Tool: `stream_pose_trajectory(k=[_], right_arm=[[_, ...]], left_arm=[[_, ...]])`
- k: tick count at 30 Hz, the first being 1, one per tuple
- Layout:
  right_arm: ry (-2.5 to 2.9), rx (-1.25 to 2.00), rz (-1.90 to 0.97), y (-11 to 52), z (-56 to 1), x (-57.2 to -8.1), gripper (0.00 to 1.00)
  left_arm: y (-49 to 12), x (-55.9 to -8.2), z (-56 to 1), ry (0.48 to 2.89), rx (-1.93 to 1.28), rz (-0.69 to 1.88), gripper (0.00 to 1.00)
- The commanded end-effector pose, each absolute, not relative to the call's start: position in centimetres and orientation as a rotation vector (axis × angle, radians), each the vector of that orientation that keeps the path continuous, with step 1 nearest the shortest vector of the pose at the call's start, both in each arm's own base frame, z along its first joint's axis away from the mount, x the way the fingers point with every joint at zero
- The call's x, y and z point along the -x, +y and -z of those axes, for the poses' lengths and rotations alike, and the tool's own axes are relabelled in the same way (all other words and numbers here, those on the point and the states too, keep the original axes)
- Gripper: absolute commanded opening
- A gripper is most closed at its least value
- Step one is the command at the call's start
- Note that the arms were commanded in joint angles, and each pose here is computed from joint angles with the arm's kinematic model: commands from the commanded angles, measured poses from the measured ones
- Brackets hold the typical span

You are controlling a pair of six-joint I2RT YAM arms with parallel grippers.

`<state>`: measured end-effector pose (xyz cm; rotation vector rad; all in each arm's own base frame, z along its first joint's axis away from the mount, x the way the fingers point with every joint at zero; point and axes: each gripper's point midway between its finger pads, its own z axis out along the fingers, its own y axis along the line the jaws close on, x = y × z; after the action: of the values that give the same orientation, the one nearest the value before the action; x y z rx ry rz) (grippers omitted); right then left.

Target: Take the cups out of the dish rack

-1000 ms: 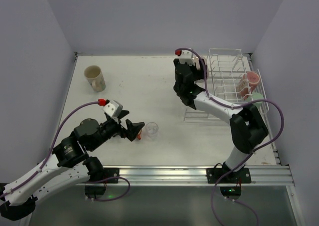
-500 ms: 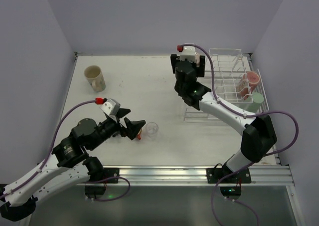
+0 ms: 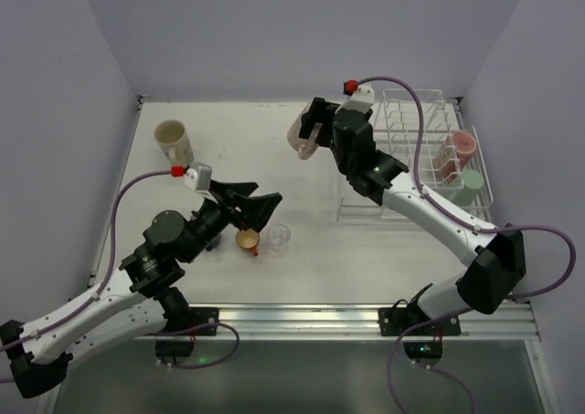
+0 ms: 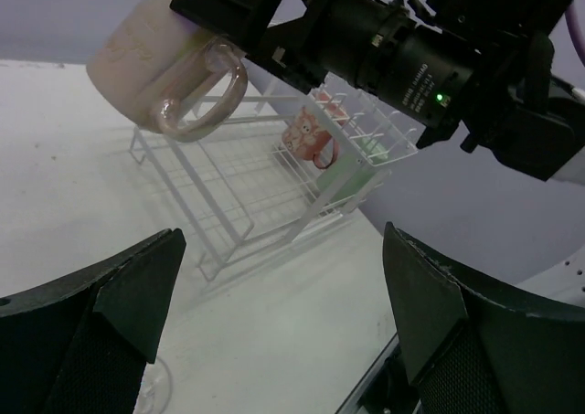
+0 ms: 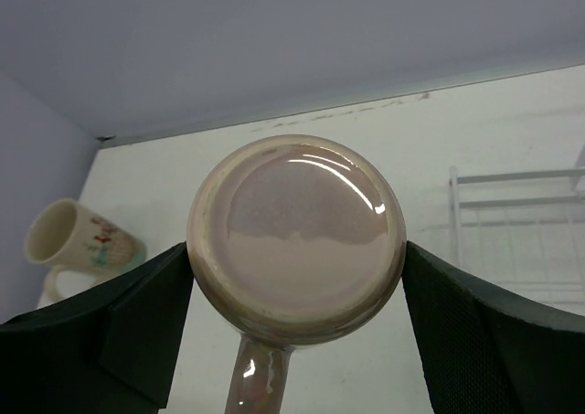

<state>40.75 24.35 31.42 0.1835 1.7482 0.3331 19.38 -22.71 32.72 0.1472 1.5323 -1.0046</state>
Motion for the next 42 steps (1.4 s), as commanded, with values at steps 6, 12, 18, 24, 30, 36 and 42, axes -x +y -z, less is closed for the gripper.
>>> stream_pose_trajectory(k=[6,12,18,24,30,36,42], right_arm=[[1.519,-0.284,-0.891,24.9,-40.3,-36.1,0.37],[1.491,-0.273,-0.975,23.9,-40.9,-34.8,0.37],[1.476,-0.256,-1.050,23.7,-41.3,-33.9,0.37],[1.464,-0.239,-1.142,24.4,-41.2,-33.1,0.37],[1.489,-0.236,-1.198,25.2,-40.3,-32.8,0.37],[1.488,-0.239,-1.270,25.9,-40.1,-32.5,0.37],[1.534,-0.237,-1.402,27.8,-38.5,-32.1,0.37]], left_arm=[[-25.4,-22.6,-37.3,1.375,0.090,1.249,0.95],[-25.4,-26.6,-35.6,1.415,0.155,1.340,0.91],[-27.4,-28.0,-35.3,1.420,0.129,1.411,0.91],[-27.5,-29.0,-33.9,1.436,0.164,1.433,0.88],[-27.3,-29.2,-34.4,1.376,0.119,1.420,0.87],[-27.5,-28.9,-35.3,1.307,0.073,1.450,0.81],[-26.8,-28.3,-38.0,1.202,0.017,1.412,0.33]])
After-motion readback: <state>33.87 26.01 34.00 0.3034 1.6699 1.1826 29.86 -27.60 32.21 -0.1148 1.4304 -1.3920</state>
